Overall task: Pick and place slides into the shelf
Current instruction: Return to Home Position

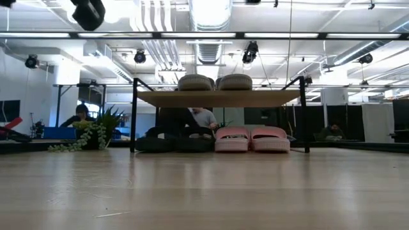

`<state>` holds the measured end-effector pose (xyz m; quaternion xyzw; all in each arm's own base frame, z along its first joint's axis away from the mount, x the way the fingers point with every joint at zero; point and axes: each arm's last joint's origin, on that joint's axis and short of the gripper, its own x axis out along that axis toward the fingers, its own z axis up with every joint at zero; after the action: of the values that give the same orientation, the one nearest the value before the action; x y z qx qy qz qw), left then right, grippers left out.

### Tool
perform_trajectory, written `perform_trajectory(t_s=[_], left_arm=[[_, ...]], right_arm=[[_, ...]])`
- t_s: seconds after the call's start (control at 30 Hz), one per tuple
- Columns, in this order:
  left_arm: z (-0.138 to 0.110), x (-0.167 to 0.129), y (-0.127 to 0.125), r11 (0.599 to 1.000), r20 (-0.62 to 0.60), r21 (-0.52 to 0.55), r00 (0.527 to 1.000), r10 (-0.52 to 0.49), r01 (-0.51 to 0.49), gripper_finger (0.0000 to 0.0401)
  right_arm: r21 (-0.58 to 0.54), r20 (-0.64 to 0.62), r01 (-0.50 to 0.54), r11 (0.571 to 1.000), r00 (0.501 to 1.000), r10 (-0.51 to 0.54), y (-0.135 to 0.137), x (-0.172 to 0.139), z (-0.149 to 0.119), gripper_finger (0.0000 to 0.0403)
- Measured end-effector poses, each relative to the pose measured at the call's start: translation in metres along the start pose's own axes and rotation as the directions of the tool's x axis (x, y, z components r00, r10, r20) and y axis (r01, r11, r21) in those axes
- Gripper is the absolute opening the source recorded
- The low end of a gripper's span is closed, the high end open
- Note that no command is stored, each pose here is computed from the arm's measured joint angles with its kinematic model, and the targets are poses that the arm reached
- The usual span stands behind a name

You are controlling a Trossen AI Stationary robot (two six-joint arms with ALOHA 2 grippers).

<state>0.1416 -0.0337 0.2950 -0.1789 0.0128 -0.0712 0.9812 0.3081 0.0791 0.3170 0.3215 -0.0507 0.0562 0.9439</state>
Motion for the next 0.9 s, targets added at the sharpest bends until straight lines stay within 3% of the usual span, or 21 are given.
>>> perform_trajectory(t_s=[0.07,0.17,0.37,0.47,0.67,0.9], left_arm=[[0.0,-0.001,0.011,1.0,-0.003,0.0,1.0,0.008,-0.008,0.0051],[-0.003,-0.006,0.025,1.0,-0.008,-0.003,1.0,0.001,-0.001,0.0051],[-0.022,-0.016,0.038,0.997,-0.02,-0.062,0.999,0.032,-0.033,0.0051],[-0.033,-0.023,0.043,0.991,-0.052,-0.106,0.995,0.081,-0.086,0.0051],[-0.043,-0.044,0.048,0.964,-0.033,-0.096,0.969,0.245,-0.247,0.0051],[-0.036,-0.06,0.049,0.918,0.117,-0.09,0.911,0.394,-0.386,0.0051]], right_arm=[[-0.021,0.018,-0.028,0.999,0.999,0.029,-0.024,-0.007,0.0,0.0013],[-0.043,0.039,0.026,0.999,0.999,-0.024,-0.046,-0.027,0.004,0.0013],[-0.088,0.035,0.123,0.988,0.992,-0.121,-0.051,-0.069,0.003,0.0013],[-0.049,0.024,0.19,0.981,0.982,-0.189,-0.049,-0.093,-0.001,0.0013],[-0.038,0.045,0.116,0.993,0.992,-0.114,-0.042,-0.127,-0.003,0.0013],[-0.044,0.065,0.093,0.995,0.994,-0.09,-0.06,-0.164,-0.015,0.0013]])
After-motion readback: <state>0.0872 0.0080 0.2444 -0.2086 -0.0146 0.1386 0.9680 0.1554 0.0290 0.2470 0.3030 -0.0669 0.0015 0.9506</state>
